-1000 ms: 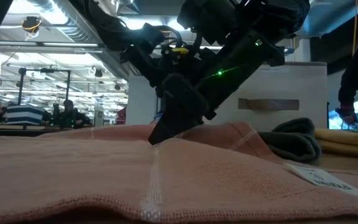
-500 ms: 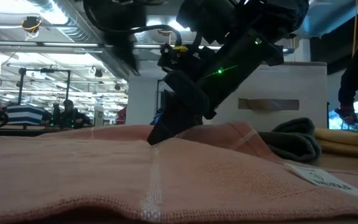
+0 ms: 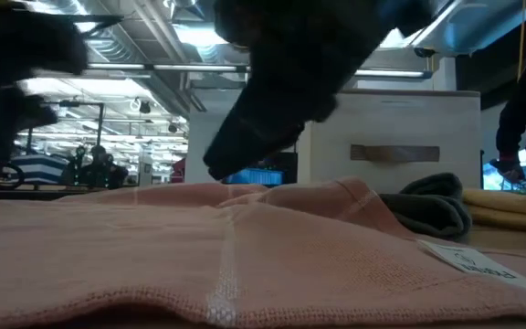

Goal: Fold towel
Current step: Fold the brown towel

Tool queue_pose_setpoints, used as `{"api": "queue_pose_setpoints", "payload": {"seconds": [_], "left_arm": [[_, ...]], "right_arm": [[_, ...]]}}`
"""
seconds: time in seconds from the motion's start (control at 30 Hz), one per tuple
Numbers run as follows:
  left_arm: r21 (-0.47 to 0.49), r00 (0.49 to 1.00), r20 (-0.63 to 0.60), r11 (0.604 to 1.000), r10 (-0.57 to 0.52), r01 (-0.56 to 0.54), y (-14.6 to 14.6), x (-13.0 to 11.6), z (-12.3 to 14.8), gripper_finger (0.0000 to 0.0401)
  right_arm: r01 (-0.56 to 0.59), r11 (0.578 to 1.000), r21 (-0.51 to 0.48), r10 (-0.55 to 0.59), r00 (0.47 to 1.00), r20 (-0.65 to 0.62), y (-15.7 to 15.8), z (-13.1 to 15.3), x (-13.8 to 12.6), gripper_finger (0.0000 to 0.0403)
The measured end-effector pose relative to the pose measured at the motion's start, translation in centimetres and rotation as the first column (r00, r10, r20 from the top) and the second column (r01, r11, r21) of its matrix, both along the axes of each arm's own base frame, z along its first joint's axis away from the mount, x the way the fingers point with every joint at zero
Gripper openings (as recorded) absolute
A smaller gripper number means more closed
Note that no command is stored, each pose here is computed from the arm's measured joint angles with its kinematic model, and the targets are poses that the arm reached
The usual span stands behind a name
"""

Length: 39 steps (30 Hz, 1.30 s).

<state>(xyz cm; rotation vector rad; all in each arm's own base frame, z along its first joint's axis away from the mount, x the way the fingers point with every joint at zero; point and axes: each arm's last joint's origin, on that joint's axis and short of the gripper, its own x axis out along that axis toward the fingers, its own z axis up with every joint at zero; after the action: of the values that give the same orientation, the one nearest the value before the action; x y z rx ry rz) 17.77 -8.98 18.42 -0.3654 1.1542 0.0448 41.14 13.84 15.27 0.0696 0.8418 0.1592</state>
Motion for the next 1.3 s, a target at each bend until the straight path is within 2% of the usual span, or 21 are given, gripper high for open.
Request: {"api": "queue_pose_setpoints", "payload": {"seconds": [0.07,0.17,0.27,0.43,0.53,0.6,0.73,0.8,0.9,0.97,1.07,1.17,1.3], "left_arm": [[-0.030,1.000,-0.003,0.999,0.012,-0.013,-1.3,-0.7,-1.1,0.0132],[-0.046,0.998,-0.056,0.998,0.035,-0.038,-2.9,-2.0,-3.3,0.0129],[-0.078,0.996,-0.085,0.996,0.027,-0.034,-4.8,-2.9,-4.7,0.0129],[-0.140,0.998,-0.055,0.990,-0.026,0.018,-8.2,-3.8,-6.3,0.0129],[-0.184,0.997,-0.031,0.981,-0.073,0.066,-9.6,-4.5,-6.6,0.0129],[-0.199,0.994,-0.025,0.975,-0.105,0.098,-10.0,-5.0,-6.5,0.0129],[-0.197,0.992,0.001,0.973,-0.127,0.125,-9.4,-5.1,-5.4,0.0129],[-0.183,0.994,0.060,0.978,-0.093,0.103,-8.9,-4.9,-4.7,0.0129],[-0.148,0.976,0.219,0.987,-0.025,0.059,-8.9,-4.4,-3.6,0.0129],[-0.097,0.954,0.298,0.995,0.019,0.010,-8.7,-4.1,-3.5,0.0129],[0.031,0.895,0.444,0.997,0.052,-0.073,-7.8,-2.8,-3.0,0.0130],[0.076,0.861,0.508,0.993,0.037,-0.087,-7.0,-1.4,-2.5,0.0145],[0.107,0.842,0.534,0.994,-0.075,0.020,-6.9,0.1,-1.5,0.0189]], "right_arm": [[-0.043,0.998,-0.052,0.043,0.999,-0.001,1.1,-0.3,-0.5,0.0221],[-0.037,0.994,-0.104,0.031,0.998,-0.055,2.2,-1.5,-1.3,0.0221],[-0.024,0.999,-0.043,0.019,0.994,-0.110,3.5,-2.9,-1.8,0.0221],[-0.039,0.994,0.098,0.050,0.993,-0.112,7.0,-3.5,-2.7,0.0221],[-0.058,0.987,0.150,0.072,0.993,-0.089,8.6,-3.4,-3.1,0.0221],[-0.064,0.987,0.145,0.076,0.994,-0.084,9.2,-2.9,-3.1,0.0221],[-0.022,0.998,0.064,0.026,0.997,-0.071,8.9,-0.9,-2.3,0.0221],[-0.006,1.000,0.025,0.007,0.998,-0.069,8.4,0.5,-1.6,0.0221],[-0.007,1.000,-0.015,0.006,0.997,-0.071,7.8,2.4,-0.7,0.0221],[-0.023,0.999,-0.027,0.021,0.998,-0.057,7.5,3.4,-0.2,0.0221],[-0.027,0.999,-0.025,0.027,1.000,0.010,7.0,4.4,0.8,0.0221],[-0.013,1.000,-0.024,0.015,0.997,0.075,5.9,4.8,1.8,0.0221],[-0.025,0.998,-0.060,0.027,0.999,0.041,5.0,4.5,1.9,0.0221]]}}
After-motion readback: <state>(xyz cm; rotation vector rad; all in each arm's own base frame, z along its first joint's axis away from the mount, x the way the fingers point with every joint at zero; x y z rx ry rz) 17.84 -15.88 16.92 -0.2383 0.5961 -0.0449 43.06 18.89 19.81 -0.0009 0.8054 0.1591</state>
